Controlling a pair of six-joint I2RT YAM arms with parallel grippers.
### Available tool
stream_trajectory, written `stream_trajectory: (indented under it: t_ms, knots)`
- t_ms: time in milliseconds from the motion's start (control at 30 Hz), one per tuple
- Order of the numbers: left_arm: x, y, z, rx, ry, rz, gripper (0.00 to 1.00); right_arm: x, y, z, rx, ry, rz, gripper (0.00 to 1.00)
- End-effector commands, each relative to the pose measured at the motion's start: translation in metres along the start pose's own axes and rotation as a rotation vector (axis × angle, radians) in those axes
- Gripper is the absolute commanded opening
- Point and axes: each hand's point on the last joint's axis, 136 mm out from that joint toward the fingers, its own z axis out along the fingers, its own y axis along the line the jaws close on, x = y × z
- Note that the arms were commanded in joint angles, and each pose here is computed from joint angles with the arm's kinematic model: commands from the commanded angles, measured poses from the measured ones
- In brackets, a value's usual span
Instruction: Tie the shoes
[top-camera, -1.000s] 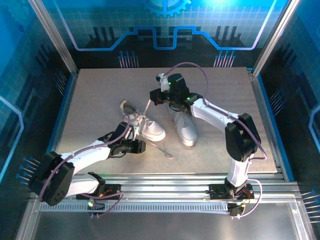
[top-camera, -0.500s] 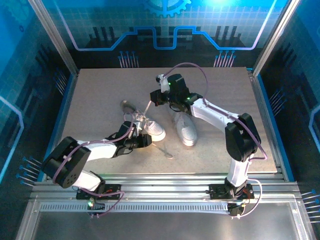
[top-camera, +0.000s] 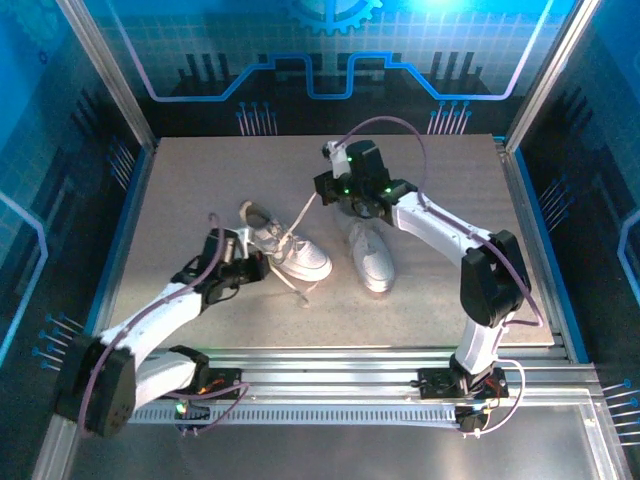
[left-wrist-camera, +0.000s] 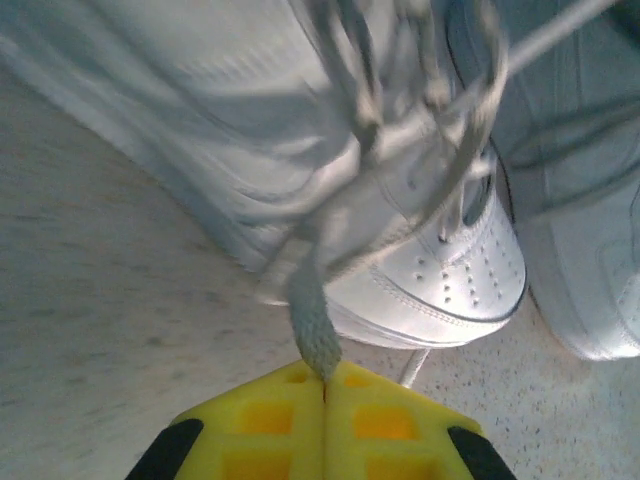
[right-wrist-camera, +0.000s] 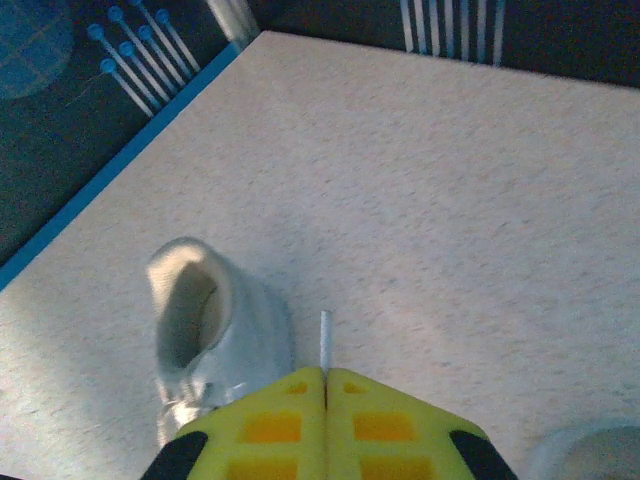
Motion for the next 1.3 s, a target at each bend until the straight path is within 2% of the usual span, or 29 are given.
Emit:
stream_trajectory:
  t_ms: [0,200,300,667,833,1067,1167,1267]
  knots:
    - [0.016,0.034,-0.040,-0.156,0.087,-0.019,0.00,-0.034,-0.020,-0.025,0.099,-0.067,-0.086,0.00]
    - [-0.021,0.053,-0.084,-0.230,-0.077,-0.150,0.00,-0.045,-0.046,-0.031,0.191,-0.091,-0.128,0.00]
    - [-0.032,0.059,-0.093,-0.234,-0.105,-0.219,0.00,-0.050,-0.057,-0.031,0.222,-0.099,-0.141,0.00]
    - [-0.028,0.109,-0.107,-0.277,-0.173,-0.536,0.00,-0.073,-0.084,-0.024,0.307,-0.121,-0.236,0.00]
    - [-0.038,0.105,-0.099,-0.227,-0.169,-0.526,0.00,-0.079,-0.105,-0.028,0.349,-0.117,-0.242,0.00]
    - [-0.060,0.095,-0.109,-0.221,-0.163,-0.405,0.00,-0.077,-0.128,-0.035,0.388,-0.109,-0.213,0.00]
    - [-0.069,0.078,-0.110,-0.162,-0.152,-0.358,0.00,-0.082,-0.127,-0.040,0.372,-0.120,-0.202,0.00]
    - [-0.070,0.049,-0.103,-0.139,-0.107,-0.229,0.00,-0.085,-0.109,-0.036,0.288,-0.127,-0.202,0.00]
